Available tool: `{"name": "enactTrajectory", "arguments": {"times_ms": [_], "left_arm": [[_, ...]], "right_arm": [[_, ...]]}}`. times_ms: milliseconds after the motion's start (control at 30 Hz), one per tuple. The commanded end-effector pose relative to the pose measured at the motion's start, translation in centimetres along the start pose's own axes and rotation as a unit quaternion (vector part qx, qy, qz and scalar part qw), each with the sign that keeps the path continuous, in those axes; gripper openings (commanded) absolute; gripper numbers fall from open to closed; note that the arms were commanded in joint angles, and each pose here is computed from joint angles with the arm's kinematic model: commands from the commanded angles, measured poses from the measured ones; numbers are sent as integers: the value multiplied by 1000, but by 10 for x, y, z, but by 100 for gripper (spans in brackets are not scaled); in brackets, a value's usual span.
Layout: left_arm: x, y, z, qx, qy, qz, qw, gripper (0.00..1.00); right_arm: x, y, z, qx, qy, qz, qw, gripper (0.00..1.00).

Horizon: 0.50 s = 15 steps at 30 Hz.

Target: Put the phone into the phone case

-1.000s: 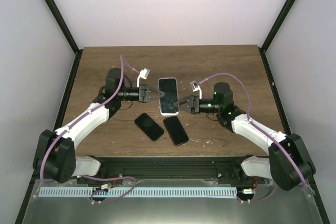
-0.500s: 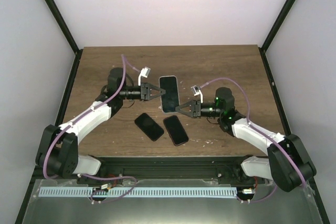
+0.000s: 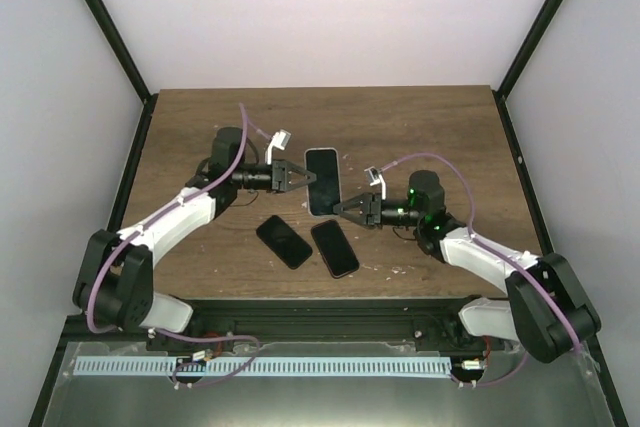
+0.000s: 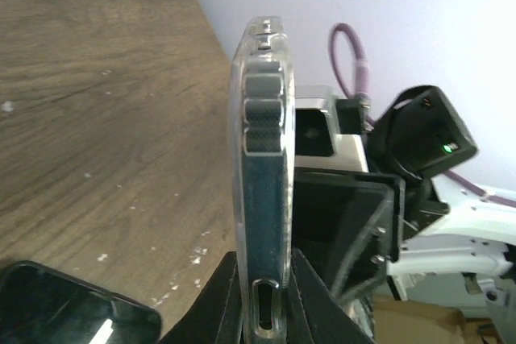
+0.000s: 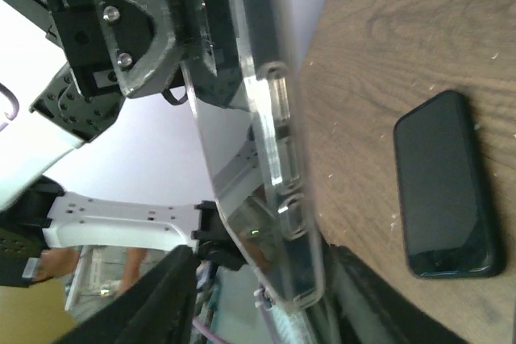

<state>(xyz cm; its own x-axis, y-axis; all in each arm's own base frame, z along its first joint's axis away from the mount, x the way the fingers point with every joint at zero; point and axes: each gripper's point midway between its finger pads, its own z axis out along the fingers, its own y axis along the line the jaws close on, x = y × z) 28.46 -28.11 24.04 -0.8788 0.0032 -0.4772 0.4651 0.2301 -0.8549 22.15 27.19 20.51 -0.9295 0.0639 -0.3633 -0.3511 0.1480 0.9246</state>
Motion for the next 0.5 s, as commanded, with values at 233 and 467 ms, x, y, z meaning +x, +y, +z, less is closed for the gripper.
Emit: {"name": "enactTrajectory", "arguments": {"times_ms": [233,467], "left_arm": [[-24,106,-18,-87,-52,-78,992,0],[-38,164,-3,-112,-56,-133,983,1]], "right_arm": [[-20,-7,-16,108,-58,-70,990,100],[-38,2,-25,156,-81,-106,979,100]]}}
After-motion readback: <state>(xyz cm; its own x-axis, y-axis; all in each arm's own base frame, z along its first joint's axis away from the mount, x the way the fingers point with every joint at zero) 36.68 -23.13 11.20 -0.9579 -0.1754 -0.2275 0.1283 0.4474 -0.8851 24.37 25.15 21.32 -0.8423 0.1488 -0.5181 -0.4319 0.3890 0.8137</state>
